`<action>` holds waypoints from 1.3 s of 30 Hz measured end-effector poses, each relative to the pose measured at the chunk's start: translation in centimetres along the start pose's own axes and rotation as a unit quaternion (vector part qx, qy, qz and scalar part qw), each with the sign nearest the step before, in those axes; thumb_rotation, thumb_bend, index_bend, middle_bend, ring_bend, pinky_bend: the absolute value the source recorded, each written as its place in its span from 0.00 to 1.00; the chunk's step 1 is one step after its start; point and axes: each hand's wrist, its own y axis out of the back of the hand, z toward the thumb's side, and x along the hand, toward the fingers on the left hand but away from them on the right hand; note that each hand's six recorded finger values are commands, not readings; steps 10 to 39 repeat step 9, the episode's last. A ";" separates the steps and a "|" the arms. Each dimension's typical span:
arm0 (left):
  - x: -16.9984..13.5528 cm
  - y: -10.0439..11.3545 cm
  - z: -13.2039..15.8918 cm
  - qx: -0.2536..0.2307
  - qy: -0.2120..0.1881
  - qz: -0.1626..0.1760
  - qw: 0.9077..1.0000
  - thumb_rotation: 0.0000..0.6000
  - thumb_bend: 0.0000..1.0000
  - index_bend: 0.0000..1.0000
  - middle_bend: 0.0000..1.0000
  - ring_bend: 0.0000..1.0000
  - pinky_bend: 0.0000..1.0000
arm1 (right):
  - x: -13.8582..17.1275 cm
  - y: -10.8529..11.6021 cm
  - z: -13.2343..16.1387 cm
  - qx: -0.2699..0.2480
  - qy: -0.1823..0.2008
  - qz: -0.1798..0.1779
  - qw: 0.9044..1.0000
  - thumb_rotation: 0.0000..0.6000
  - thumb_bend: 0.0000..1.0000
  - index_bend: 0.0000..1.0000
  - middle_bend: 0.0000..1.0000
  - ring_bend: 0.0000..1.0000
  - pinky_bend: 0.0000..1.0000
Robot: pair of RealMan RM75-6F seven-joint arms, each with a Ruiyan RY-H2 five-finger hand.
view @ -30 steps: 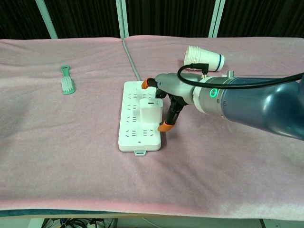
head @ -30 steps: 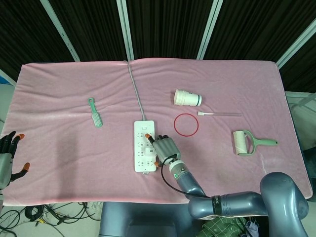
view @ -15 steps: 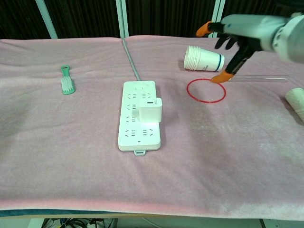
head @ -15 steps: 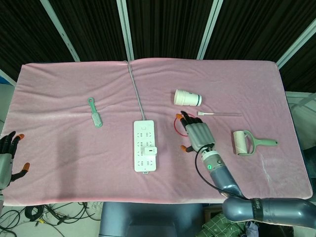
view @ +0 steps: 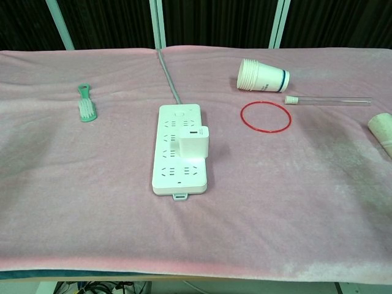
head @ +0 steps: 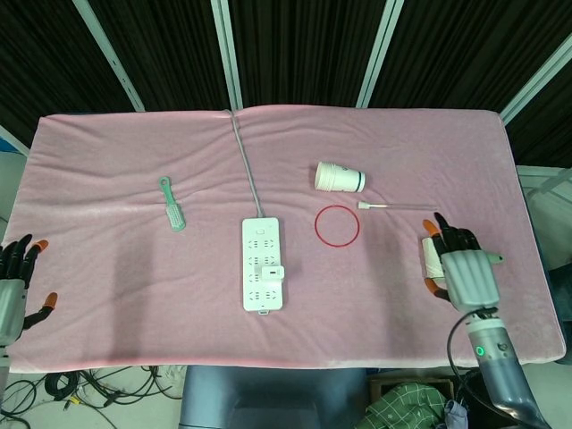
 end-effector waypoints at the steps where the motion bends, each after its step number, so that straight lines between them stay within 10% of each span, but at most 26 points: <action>1: -0.1 0.0 0.1 0.000 -0.002 0.000 1.000 1.00 0.31 0.09 0.00 0.00 0.00 | 0.9 -0.7 -1.0 0.006 -0.008 -0.005 1.000 1.00 0.11 0.07 0.02 0.17 0.16; 9: -0.9 -0.5 1.4 0.001 -0.023 -0.003 1.000 1.00 0.31 0.09 0.00 0.00 0.00 | 4.6 -4.3 -3.1 -0.015 -0.016 -0.017 1.000 1.00 0.11 0.07 0.02 0.17 0.16; 39: -0.9 -0.5 1.4 0.001 -0.023 -0.003 1.000 1.00 0.31 0.09 0.00 0.00 0.00 | 4.6 -4.3 -3.1 -0.015 -0.016 -0.017 1.000 1.00 0.11 0.07 0.02 0.17 0.16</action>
